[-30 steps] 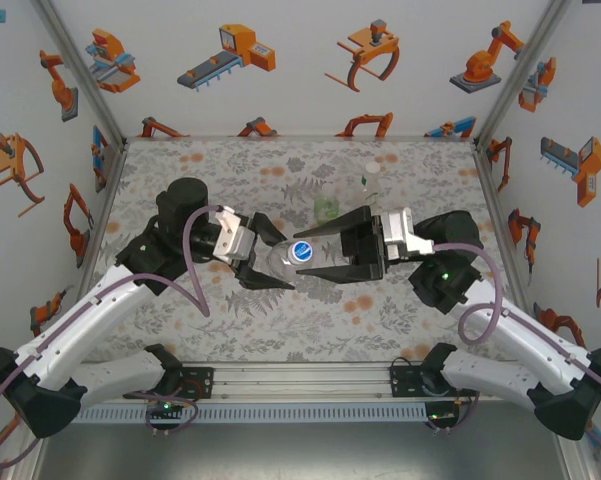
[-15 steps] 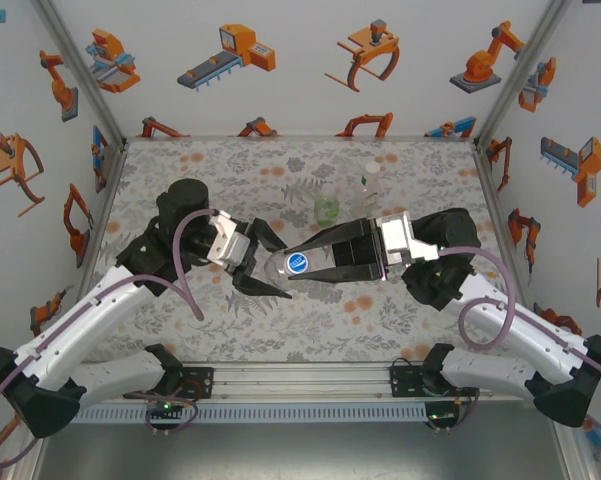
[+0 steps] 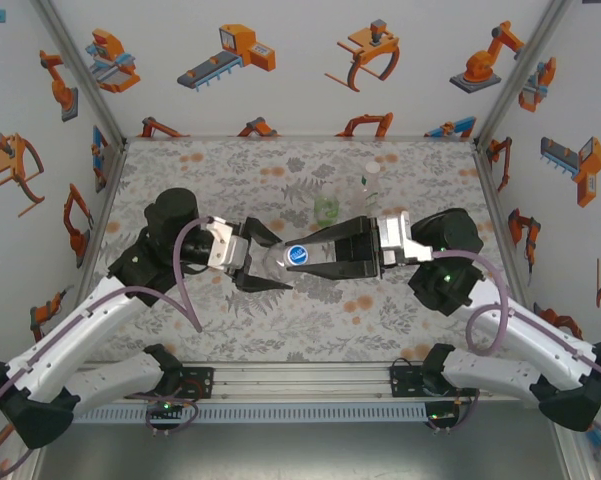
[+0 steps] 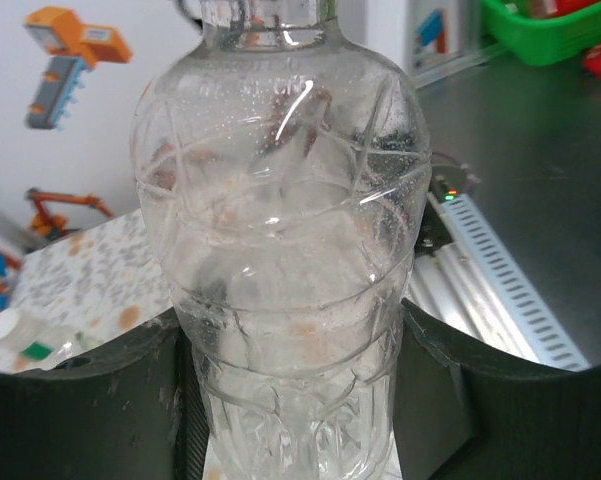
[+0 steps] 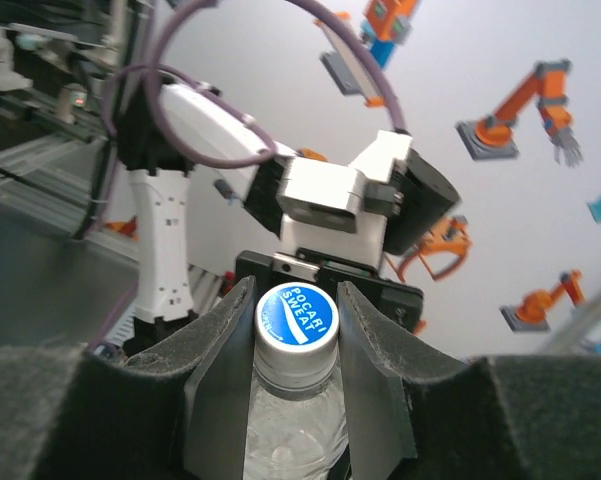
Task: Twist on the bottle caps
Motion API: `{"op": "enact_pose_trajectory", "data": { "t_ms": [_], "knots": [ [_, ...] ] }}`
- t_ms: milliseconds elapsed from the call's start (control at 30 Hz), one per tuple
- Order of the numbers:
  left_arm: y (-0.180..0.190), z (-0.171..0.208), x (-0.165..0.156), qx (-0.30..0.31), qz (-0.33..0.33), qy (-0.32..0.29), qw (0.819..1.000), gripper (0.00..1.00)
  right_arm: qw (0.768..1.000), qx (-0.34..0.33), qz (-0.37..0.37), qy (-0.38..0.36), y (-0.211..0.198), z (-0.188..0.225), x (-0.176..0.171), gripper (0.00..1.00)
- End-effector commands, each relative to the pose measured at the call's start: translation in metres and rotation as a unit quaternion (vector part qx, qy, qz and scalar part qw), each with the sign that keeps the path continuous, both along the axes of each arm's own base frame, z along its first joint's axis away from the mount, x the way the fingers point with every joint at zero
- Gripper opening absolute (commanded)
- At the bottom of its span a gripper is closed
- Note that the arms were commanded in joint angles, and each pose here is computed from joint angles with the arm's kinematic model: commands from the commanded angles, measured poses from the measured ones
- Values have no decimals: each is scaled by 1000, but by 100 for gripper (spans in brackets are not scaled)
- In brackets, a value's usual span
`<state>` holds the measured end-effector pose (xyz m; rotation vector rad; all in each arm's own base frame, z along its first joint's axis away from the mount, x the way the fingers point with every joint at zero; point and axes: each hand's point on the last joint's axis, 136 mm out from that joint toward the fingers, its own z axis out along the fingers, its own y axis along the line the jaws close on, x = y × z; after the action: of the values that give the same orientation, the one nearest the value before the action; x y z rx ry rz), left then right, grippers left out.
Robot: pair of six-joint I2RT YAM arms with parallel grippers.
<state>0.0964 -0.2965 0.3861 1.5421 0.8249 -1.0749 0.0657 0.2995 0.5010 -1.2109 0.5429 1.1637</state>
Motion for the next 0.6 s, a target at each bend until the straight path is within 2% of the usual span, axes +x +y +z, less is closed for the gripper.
{"op": "enact_pose_trajectory", "data": {
  "t_ms": [0,233,400,467,567],
  "knots": [
    [-3,5,31,-24,91,-32,995,0,995,8,-101,22,3,1,33,0],
    [-9,0,77,-43,201,-39,978,0,972,37,-217,80,4,-3,85,0],
    [-9,5,103,-64,261,-29,963,0,930,77,-320,162,-6,-8,135,0],
    [-7,7,115,-70,290,-24,954,0,902,102,-360,215,-14,-11,158,0],
    [-7,7,126,-68,317,-19,946,0,835,133,-428,318,-31,-25,196,0]
  ]
}}
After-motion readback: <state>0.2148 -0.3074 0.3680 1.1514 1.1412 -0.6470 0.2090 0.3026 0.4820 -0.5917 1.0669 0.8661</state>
